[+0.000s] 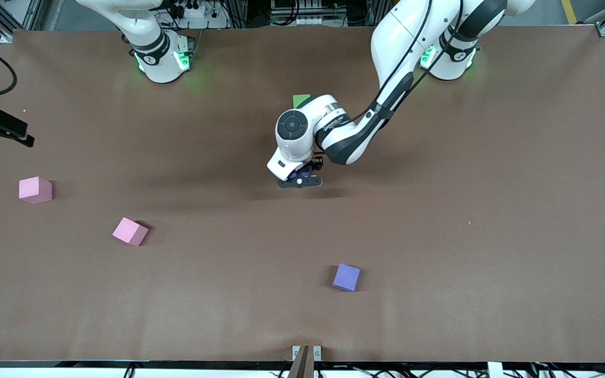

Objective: Arrange blocks into number 1
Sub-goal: 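Carry the purple cube to the cyan cube while the right gripper withdraws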

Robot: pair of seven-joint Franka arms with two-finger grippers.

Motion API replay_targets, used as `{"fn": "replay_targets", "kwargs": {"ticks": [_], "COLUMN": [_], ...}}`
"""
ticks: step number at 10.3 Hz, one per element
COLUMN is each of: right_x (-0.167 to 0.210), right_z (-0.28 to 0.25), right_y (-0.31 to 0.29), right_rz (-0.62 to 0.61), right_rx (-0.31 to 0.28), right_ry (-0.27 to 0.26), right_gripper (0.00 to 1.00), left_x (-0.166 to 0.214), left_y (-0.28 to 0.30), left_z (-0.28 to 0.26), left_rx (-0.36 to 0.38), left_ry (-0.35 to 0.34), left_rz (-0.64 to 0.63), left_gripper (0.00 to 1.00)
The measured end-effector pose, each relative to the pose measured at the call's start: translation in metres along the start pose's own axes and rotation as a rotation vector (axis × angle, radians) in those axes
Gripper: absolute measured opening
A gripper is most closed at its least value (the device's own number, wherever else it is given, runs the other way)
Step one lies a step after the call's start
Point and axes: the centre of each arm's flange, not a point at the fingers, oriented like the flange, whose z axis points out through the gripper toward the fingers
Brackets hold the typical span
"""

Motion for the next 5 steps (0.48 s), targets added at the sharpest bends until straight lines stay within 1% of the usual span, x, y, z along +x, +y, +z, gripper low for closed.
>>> {"fn": "replay_targets", "kwargs": {"ticks": [2, 3, 5], "right_x": [-0.002, -0.004, -0.008], "right_z": [-0.005, -0.008, -0.013], "right_y": [0.002, -0.004, -0.036], "right_rz": [0.025, 0.064, 0.065], "right_rx": [-0.003, -0.002, -0.008], "right_ry": [-0.002, -0.012, -0.019], "right_gripper": [1.00, 1.00, 1.00], "left_x": [-0.004, -0.007, -0.008], "left_y": [0.002, 0.004, 0.005], "left_z": [0.004, 0.006, 0.006], "left_rx": [0.004, 0.006, 0.006], "left_ry": [-0.004, -0.006, -0.006], "left_rz": [0.003, 0.006, 0.008], "left_gripper": [0.58, 0.59, 0.60]}}
